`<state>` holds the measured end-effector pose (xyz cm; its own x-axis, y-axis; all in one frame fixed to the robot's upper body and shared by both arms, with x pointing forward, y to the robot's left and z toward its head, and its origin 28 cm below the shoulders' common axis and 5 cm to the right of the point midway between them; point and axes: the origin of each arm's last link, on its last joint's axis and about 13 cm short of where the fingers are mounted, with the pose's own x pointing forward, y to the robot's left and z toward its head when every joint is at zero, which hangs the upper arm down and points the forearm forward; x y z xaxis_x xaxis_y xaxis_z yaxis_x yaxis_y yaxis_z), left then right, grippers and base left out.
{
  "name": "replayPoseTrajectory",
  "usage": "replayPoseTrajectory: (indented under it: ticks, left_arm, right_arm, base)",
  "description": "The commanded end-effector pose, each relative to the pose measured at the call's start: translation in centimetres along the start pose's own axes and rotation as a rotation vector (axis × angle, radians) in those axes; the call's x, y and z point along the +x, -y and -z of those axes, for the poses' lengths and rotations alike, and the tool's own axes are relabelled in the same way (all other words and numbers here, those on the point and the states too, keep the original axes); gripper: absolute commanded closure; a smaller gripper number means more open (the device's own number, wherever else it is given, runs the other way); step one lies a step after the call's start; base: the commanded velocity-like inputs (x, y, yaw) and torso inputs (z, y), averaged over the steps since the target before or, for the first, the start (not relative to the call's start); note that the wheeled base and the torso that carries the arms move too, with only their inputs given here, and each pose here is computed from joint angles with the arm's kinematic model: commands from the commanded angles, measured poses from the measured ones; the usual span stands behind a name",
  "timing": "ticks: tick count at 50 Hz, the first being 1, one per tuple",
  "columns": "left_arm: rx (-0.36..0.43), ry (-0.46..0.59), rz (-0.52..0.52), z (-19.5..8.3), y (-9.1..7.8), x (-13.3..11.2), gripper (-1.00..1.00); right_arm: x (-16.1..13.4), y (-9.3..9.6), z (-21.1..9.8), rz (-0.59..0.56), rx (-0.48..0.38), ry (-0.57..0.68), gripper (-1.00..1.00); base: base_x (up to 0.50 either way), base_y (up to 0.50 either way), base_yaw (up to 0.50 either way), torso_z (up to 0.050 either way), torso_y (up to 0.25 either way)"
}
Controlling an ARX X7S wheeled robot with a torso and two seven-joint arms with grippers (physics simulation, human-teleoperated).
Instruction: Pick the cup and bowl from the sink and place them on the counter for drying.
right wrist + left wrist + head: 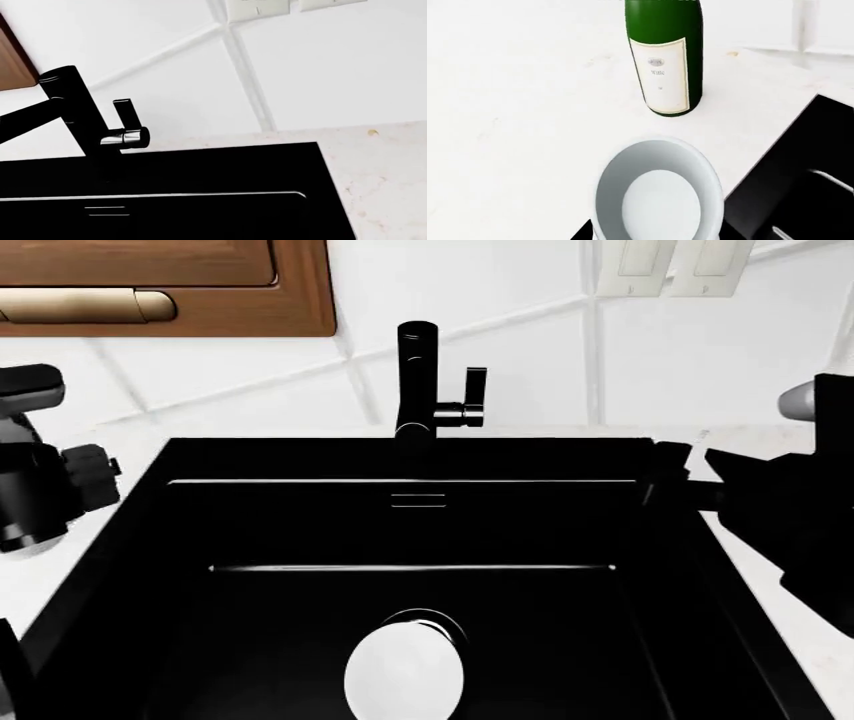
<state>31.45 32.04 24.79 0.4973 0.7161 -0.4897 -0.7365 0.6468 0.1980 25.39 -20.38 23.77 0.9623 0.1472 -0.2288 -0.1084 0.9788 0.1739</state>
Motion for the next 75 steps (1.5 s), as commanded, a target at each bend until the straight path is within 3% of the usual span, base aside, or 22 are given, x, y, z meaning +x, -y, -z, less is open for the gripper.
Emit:
replayPoseTrajectory:
  ticks: [1,5,30,31,33,45,52,60,63,71,75]
  left_arm:
    - [-0.126,-0.040,-0.106,0.1,-0.9,1.3,1.00]
    - [-0.125,-0.059,-0.103,0.1,-1.4,1.9,1.00]
    - [-0.113,-0.135,-0.132,2.2,-0.9,3.1,1.00]
    - [-0.115,-0.135,-0.133,2.1,-0.9,3.0,-1.00]
    - [-0.127,-0.132,-0.130,1.5,-1.7,3.2,-1.00]
    - [-0.143,-0.122,-0.119,1.5,-1.1,2.7,-1.00]
    - [-0.122,-0.118,-0.056,1.4,-0.8,1.7,-1.00]
    - [-0.127,-0.118,-0.053,1.9,-1.7,0.8,-1.00]
    - [-0.126,-0.119,0.014,1.6,-2.0,-0.1,-1.00]
    - [-0.030,-0.086,0.121,2.0,-2.6,-1.8,-1.00]
    - [-0.012,-0.043,0.117,1.5,-3.2,-2.1,-1.00]
  right_arm:
    - [0.4,-0.1,-0.1,-0.006,-0.002,-0.002,-1.00]
    - [0.5,-0.2,0.0,-0.014,-0.001,0.000,-1.00]
    - [0.5,-0.1,0.5,-0.014,0.002,-0.018,-1.00]
    - [0.5,-0.1,0.6,-0.014,0.004,-0.018,-1.00]
    - [0.5,0.0,0.7,-0.014,0.006,-0.022,-1.00]
    - [0.5,0.1,1.0,-0.015,0.011,-0.022,-1.00]
    - [0.6,0.0,1.1,-0.019,0.014,-0.023,-1.00]
    - [0.4,0.1,1.0,-0.016,0.013,-0.019,-1.00]
    - [0.2,0.1,0.9,-0.014,0.013,-0.015,-1.00]
    - [0.4,0.0,0.8,-0.020,0.019,-0.026,-1.00]
    - [0.4,-0.1,0.6,-0.022,0.018,-0.019,-1.00]
  base:
    - [0.00,0.00,0.00,0.000,0.000]
    - [0.00,0.00,0.00,0.000,0.000]
    - [0.00,0.00,0.00,0.000,0.000]
    - [0.00,0.00,0.00,0.000,0.000]
    - [0.00,0.00,0.00,0.000,0.000]
    - [0.00,0.00,0.00,0.000,0.000]
    - [0.00,0.00,0.00,0.000,0.000]
    - [0.00,0.00,0.00,0.000,0.000]
    - [0.00,0.00,0.00,0.000,0.000]
    - [0.00,0.00,0.00,0.000,0.000]
    - [0.00,0.00,0.00,0.000,0.000]
